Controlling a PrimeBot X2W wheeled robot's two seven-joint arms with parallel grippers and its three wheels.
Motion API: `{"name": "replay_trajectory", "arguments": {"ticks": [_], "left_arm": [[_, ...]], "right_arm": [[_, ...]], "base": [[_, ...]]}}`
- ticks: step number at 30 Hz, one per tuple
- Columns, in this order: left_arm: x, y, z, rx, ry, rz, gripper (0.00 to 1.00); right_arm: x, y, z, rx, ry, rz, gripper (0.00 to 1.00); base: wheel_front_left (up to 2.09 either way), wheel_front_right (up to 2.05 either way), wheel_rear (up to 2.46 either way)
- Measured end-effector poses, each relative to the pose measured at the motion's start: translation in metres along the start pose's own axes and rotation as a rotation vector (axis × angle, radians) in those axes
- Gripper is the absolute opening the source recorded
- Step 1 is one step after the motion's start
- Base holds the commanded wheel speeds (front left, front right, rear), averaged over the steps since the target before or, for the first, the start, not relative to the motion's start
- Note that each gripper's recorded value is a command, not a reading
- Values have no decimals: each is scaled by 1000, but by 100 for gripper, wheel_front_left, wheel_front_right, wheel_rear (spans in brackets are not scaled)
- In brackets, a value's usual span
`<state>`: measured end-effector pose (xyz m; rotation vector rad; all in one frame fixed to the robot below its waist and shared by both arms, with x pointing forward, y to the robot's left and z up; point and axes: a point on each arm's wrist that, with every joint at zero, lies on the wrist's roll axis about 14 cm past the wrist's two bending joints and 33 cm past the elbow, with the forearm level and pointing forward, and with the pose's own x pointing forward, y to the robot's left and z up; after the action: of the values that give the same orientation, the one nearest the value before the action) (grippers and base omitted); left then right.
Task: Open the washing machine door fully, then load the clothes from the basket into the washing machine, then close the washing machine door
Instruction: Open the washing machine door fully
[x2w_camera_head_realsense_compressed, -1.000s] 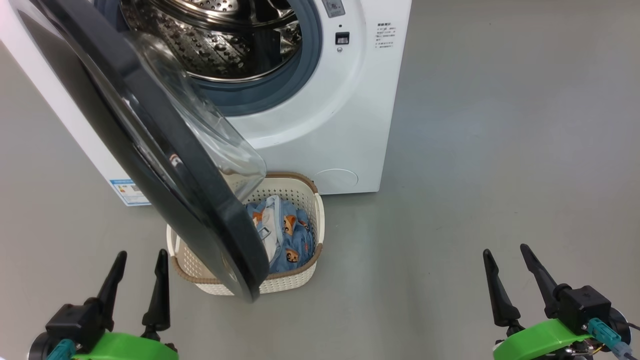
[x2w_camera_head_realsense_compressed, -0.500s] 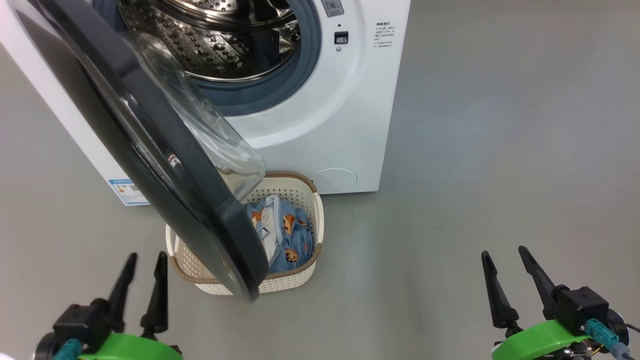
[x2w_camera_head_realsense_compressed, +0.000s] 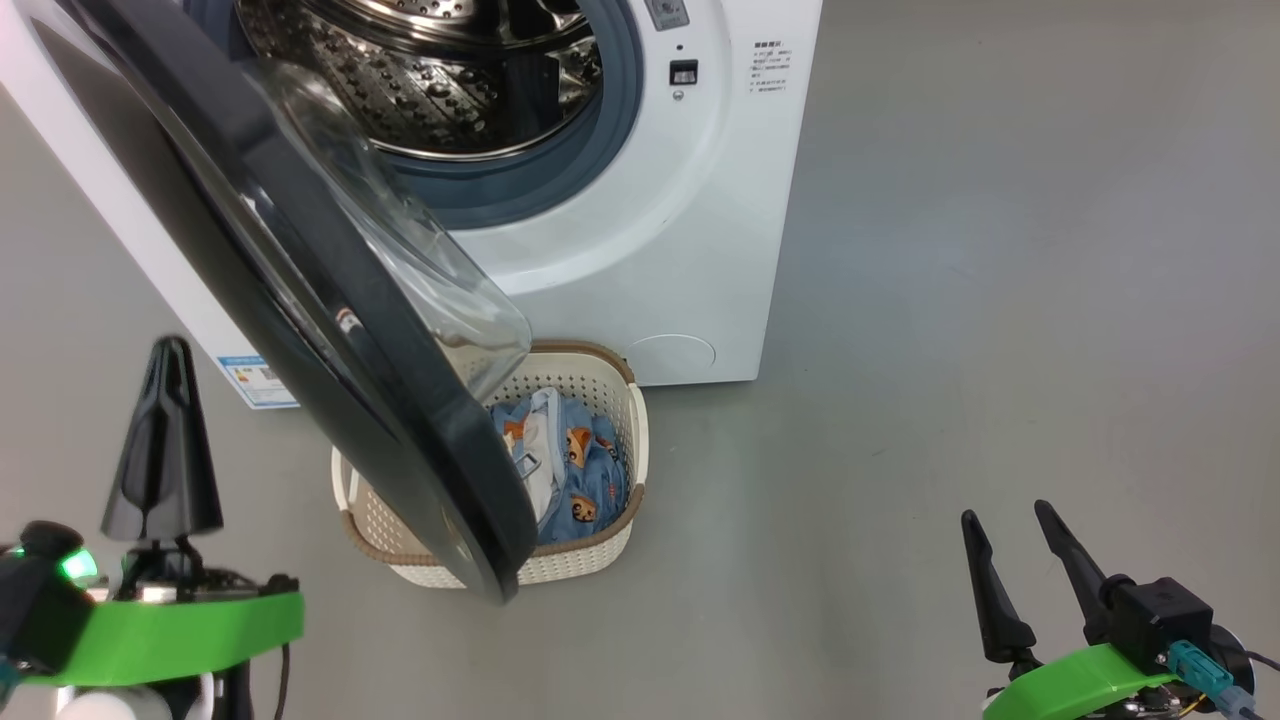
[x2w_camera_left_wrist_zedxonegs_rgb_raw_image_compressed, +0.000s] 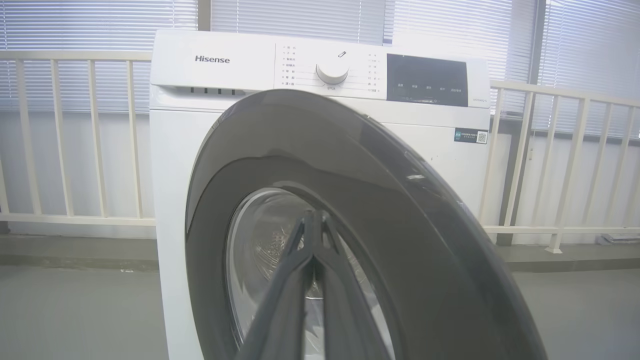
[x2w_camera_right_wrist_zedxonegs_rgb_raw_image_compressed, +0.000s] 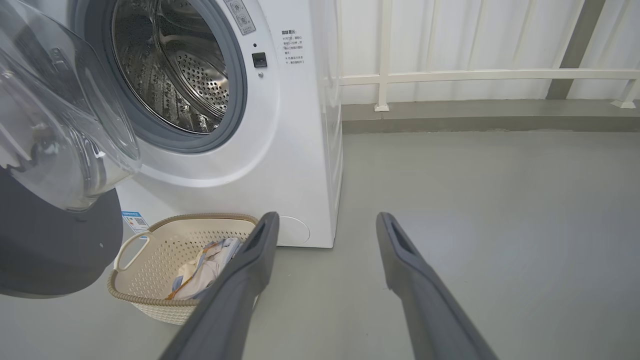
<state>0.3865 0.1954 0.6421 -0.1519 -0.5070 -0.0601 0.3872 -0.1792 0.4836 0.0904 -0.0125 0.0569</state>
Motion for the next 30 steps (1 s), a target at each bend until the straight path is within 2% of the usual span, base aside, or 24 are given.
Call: {"name": "replay_trajectory", "arguments": {"ticks": [6, 13, 21, 25, 30], "left_arm": [[15, -34, 48, -20, -160, -105, 0], [13, -102, 86, -99, -282, -320, 0], [-15, -180, 65, -212, -186, -561, 0], [-26, -199, 48, -241, -122, -611, 0], [-33, -202, 19, -239, -24, -618, 0]], "right_arm": [[-1, 0, 1, 8, -3, -2, 100], [-3, -2, -1, 8, 4, -7, 100], [-6, -3, -4, 9, 14, -13, 100], [-8, -2, -6, 9, 20, -8, 100], [-9, -3, -9, 10, 29, -11, 100]], "base": [[0, 0, 0], [0, 0, 0], [0, 0, 0], [0, 0, 0], [0, 0, 0]]}}
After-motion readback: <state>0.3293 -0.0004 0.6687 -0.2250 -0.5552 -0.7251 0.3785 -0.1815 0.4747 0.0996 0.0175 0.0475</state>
